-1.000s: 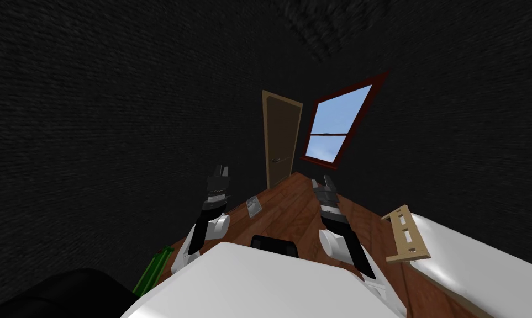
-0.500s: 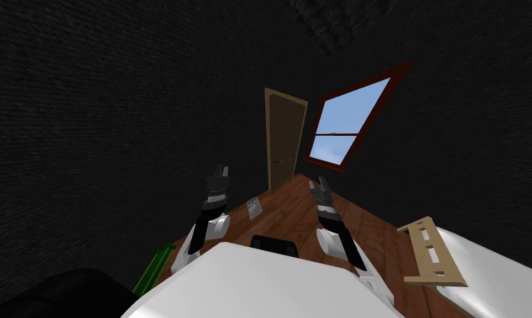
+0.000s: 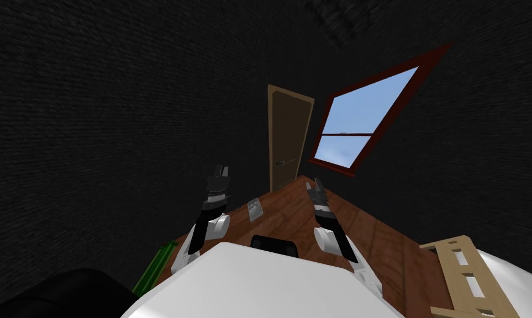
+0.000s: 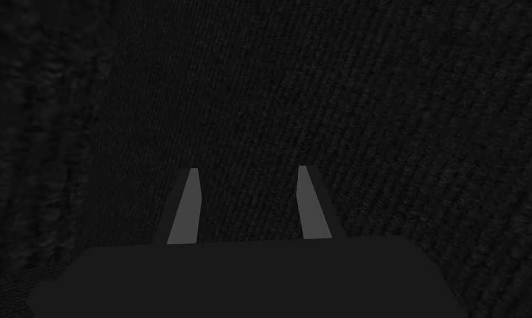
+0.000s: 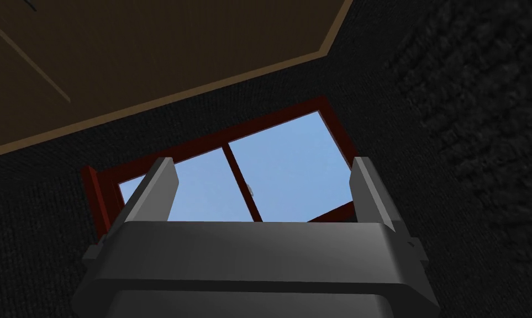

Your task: Pull the door open

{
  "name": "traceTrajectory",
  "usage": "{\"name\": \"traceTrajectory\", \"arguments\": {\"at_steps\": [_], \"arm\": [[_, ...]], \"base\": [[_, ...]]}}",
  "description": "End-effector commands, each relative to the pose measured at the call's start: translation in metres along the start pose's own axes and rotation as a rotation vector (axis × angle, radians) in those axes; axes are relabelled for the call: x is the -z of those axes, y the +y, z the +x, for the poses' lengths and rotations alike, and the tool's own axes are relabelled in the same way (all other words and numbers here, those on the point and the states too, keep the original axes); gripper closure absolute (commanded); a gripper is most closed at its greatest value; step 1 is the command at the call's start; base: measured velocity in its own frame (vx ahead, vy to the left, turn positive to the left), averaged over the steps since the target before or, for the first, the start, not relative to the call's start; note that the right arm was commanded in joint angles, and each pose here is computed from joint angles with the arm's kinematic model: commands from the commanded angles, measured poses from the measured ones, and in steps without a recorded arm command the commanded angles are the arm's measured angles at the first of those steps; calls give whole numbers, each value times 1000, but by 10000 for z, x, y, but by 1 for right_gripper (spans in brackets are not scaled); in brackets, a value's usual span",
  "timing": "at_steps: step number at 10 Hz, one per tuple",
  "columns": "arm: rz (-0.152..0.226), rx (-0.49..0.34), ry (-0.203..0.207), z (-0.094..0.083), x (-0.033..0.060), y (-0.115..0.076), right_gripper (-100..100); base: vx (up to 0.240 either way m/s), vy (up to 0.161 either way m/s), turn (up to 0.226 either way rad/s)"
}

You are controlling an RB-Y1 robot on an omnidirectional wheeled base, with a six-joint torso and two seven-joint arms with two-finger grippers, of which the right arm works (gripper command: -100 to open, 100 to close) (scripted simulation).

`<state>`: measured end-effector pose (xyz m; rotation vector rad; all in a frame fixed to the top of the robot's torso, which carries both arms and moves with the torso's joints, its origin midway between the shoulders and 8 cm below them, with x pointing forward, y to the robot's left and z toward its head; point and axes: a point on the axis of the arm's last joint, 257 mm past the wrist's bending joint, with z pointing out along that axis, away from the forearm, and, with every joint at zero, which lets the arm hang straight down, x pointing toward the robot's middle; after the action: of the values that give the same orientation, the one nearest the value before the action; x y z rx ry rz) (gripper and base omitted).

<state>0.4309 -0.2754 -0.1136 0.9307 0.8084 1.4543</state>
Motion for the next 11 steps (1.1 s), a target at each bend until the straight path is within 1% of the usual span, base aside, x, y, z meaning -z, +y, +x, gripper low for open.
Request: {"name": "traceTrajectory", "arguments": {"at_steps": [1, 11], "arm": [[17, -1, 7, -8, 5, -114, -100], [126, 4, 54, -1, 57, -801, -100]], "base": [[87, -23, 106], [93, -39, 110]]}}
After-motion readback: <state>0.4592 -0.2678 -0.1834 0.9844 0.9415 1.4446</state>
